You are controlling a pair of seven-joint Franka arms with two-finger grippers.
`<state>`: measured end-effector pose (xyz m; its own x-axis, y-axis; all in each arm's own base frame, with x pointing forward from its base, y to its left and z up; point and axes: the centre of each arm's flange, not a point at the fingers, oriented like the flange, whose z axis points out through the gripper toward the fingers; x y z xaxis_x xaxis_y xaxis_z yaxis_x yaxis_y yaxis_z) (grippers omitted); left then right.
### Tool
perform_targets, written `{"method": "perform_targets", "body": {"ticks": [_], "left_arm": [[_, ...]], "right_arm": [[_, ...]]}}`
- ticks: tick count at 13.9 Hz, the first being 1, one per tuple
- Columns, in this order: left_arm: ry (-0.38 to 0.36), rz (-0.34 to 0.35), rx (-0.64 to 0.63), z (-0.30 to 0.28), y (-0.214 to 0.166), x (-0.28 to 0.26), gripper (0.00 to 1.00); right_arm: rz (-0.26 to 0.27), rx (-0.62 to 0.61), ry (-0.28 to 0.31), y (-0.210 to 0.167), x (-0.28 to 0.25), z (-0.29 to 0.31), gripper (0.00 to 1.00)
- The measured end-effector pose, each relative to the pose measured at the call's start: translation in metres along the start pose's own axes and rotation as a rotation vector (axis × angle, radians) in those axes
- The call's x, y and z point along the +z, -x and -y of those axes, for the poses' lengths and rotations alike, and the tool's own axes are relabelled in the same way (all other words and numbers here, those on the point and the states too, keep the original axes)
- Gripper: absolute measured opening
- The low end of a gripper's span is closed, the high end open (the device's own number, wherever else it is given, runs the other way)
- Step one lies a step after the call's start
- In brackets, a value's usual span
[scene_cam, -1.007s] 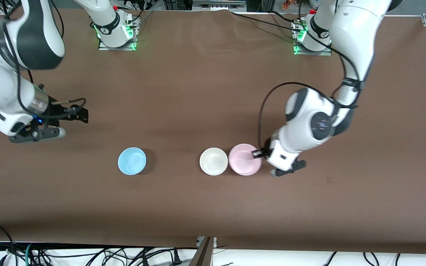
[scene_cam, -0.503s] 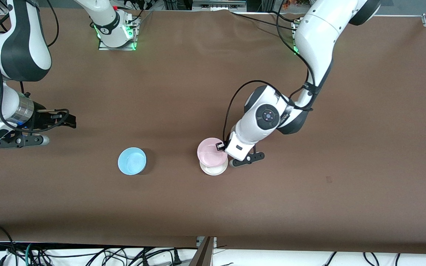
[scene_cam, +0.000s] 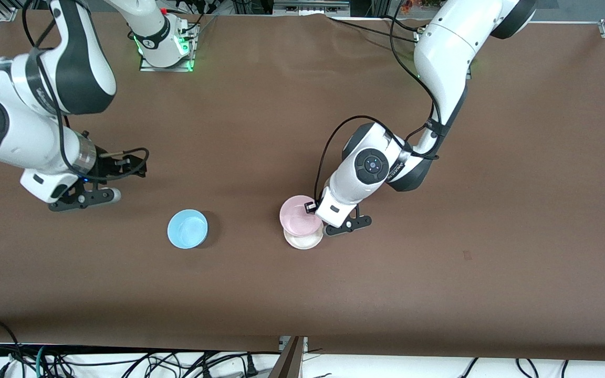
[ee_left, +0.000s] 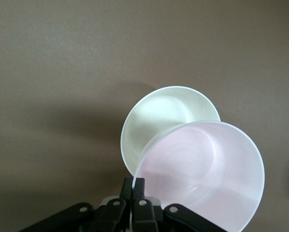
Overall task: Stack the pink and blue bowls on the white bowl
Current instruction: 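Release the pink bowl while the right gripper reaches the blue bowl, then grasp the blue bowl with the right gripper while the left gripper withdraws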
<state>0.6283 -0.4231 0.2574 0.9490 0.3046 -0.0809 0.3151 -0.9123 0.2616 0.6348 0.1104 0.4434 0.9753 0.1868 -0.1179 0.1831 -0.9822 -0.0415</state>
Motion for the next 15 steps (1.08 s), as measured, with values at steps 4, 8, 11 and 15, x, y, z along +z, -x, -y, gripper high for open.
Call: {"method": "perform_targets", "body": {"ticks": [4, 8, 11, 15], "left_arm": [[0.001, -0.014, 0.000, 0.004, -0.004, 0.012, 0.03], [-0.001, -0.024, -0.007, 0.008, -0.010, 0.013, 0.03], [0.005, -0.033, -0.012, 0.011, -0.014, 0.021, 0.03], [0.000, -0.027, -0.017, 0.016, -0.014, 0.034, 0.03]], "right_arm": [[-0.007, 0.044, -0.035, -0.036, 0.032, -0.006, 1.00], [-0.054, 0.085, -0.061, -0.060, 0.069, -0.005, 1.00], [-0.055, 0.099, -0.057, -0.072, 0.105, -0.007, 1.00], [-0.041, 0.120, -0.055, -0.076, 0.130, -0.008, 1.00]]}}
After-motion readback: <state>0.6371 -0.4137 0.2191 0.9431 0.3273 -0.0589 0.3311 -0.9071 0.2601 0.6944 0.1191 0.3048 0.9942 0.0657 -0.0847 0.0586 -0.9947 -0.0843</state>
